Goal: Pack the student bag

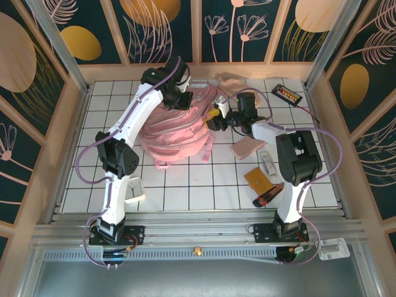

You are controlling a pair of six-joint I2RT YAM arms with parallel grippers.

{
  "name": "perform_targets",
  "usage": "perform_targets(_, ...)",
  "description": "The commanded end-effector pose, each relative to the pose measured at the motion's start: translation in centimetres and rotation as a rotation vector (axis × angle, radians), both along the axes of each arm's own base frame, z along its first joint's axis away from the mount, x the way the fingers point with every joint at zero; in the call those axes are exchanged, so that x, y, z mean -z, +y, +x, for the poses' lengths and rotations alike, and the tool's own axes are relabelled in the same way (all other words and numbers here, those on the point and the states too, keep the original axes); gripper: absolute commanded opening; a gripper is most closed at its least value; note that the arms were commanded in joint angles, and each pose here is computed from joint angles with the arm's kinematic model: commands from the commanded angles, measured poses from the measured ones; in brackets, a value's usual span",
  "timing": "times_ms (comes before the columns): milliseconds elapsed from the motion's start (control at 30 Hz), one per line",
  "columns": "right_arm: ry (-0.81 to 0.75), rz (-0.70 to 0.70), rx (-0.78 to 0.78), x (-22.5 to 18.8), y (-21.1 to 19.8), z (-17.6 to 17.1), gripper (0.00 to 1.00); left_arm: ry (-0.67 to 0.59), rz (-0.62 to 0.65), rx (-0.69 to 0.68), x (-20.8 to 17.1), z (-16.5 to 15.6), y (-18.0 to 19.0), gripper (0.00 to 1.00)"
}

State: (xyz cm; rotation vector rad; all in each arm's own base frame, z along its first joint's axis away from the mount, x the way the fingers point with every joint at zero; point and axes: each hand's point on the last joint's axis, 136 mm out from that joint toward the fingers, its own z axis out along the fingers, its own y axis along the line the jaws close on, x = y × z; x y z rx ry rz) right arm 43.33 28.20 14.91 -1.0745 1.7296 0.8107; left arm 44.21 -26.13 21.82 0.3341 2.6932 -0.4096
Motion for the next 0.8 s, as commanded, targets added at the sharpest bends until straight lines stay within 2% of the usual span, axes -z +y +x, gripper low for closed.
perform_targets(0, -0.041, 0.023, -0.001, -1.1, 0.5, 1.1, 0.47, -0.091, -0.099, 0.002, -5.2, -0.8, -0.5, 0.0)
perform_targets(267, -0.048, 0.024, -0.031, -1.2, 2.1, 0.7, 0.41, -0.078, -0.104, 0.006, -4.9, -1.0, -0.6, 0.0)
perform_targets(600, -0.045, -0.013, -0.049, -0.8, 2.4, -0.9, 0.17, -0.085, -0.09, -0.01, -5.1, -0.8, -0.3, 0.0)
perform_targets(767, -0.037, -0.023, -0.044, -0.9, 2.0, -1.8, 0.08, -0.091, -0.062, -0.031, -5.1, -0.8, 0.4, 0.0)
